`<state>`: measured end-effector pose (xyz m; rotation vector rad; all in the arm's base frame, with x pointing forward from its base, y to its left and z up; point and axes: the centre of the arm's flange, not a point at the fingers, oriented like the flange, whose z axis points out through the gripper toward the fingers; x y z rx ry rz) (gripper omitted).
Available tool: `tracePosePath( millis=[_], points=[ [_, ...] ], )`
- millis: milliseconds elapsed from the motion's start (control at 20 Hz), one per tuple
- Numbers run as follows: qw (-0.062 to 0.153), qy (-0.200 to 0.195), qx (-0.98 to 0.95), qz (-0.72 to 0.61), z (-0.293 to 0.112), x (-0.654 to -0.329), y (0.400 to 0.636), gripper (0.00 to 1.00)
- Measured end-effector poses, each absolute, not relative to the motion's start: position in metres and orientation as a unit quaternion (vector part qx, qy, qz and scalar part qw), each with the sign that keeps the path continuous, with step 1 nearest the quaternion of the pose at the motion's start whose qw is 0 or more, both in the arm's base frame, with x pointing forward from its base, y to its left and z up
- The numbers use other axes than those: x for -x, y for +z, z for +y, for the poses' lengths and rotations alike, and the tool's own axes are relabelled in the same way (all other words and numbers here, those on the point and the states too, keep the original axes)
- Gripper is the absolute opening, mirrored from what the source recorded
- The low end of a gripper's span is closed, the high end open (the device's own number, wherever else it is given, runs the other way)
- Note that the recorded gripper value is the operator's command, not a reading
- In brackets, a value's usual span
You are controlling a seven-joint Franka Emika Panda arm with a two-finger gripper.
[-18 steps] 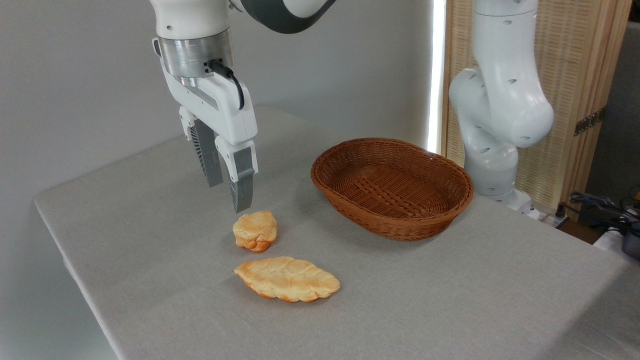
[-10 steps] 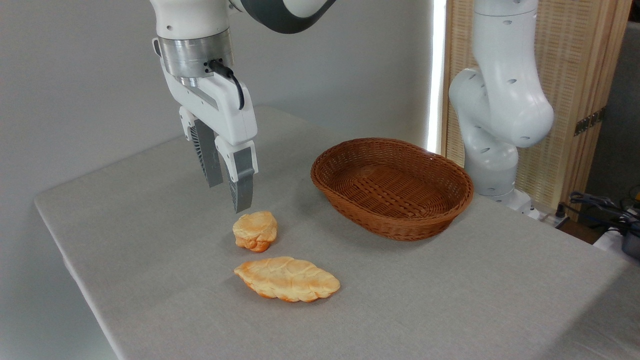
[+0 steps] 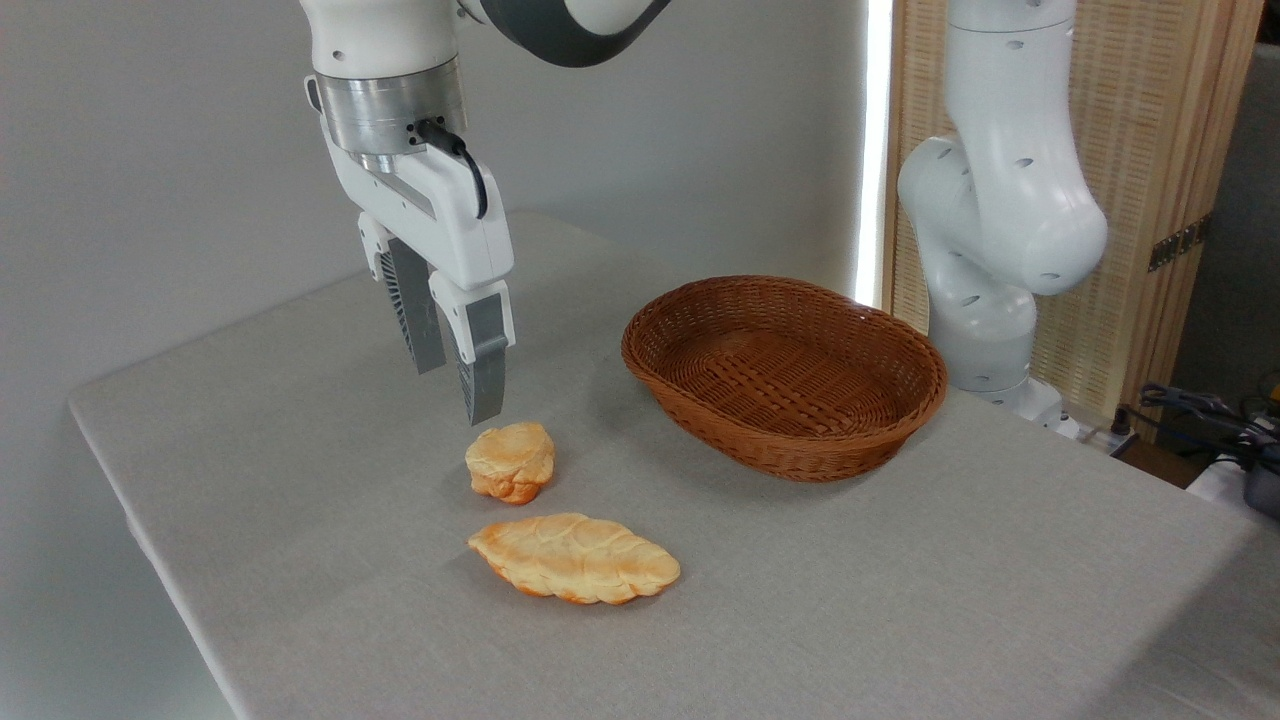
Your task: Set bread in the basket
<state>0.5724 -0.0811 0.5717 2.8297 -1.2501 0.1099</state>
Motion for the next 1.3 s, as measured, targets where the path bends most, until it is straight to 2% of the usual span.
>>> tracePosePath(
  millis=[250, 400, 650, 800, 1050, 1300],
  points=[
    [0.025, 0.030, -0.912, -0.408, -0.086, -0.571, 0.570, 1.00],
    [0.029, 0.014, -0.907, -0.421, -0.102, -0.566, 0.559, 1.00],
    [0.039, -0.021, -0.893, -0.448, -0.136, -0.553, 0.525, 1.00],
    [0.042, -0.035, -0.891, -0.450, -0.139, -0.549, 0.506, 1.00],
    [0.042, -0.044, -0.890, -0.453, -0.144, -0.541, 0.460, 1.00],
    [0.041, -0.047, -0.885, -0.461, -0.156, -0.538, 0.441, 1.00]
  ],
)
